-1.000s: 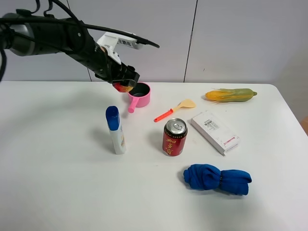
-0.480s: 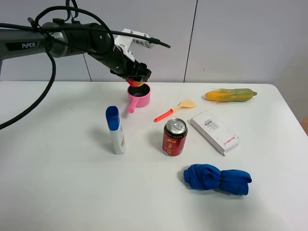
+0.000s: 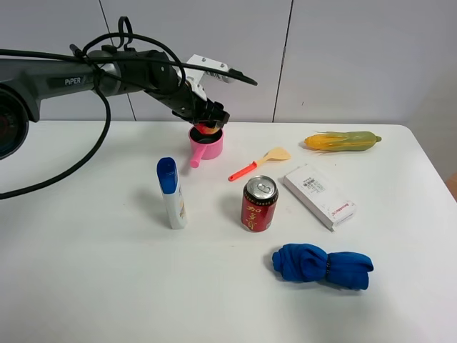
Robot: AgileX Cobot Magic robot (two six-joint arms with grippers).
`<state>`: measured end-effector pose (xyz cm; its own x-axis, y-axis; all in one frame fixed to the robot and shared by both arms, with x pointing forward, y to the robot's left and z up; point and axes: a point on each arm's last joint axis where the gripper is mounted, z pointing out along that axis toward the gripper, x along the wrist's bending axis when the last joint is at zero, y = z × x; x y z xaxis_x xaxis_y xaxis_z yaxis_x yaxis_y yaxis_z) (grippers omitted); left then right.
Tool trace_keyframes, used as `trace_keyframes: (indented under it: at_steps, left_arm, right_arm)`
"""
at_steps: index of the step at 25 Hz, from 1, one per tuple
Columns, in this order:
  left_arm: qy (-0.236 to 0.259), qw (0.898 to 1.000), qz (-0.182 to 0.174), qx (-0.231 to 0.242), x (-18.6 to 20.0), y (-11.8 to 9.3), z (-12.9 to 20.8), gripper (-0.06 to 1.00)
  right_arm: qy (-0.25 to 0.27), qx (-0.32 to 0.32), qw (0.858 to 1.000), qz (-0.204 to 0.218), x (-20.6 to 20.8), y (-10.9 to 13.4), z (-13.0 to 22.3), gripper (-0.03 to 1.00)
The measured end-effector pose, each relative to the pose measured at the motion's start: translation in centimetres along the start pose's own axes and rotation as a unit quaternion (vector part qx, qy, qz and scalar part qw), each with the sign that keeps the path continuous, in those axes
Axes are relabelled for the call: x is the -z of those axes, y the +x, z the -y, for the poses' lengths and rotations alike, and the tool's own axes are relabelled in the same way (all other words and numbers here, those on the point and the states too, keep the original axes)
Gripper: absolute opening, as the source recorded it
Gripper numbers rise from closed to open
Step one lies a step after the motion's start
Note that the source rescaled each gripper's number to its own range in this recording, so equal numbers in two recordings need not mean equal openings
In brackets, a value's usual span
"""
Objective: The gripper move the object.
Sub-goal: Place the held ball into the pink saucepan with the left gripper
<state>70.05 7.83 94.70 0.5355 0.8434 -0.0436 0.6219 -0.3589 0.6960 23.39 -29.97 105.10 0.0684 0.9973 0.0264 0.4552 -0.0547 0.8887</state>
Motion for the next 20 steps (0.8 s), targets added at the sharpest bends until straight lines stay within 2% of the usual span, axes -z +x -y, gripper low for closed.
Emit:
trace_keyframes:
  at_steps: [4, 9, 20]
  left_arm:
    - [-0.018, 1.0, -0.008, -0.011, -0.3, 0.2, -0.1, 0.03]
    - [-0.029, 0.999, -0.013, 0.004, -0.5, 0.9, -0.1, 0.03]
    - [-0.018, 0.999, -0.009, 0.032, -1.7, 1.5, 0.9, 0.03]
  right_arm:
    - [0.0, 0.0, 1.0, 0.0, 0.0, 0.0, 0.0, 1.0]
    - [0.0, 0.0, 1.0, 0.0, 0.0, 0.0, 0.0, 1.0]
    - [0.0, 0.0, 1.0, 0.0, 0.0, 0.0, 0.0, 1.0]
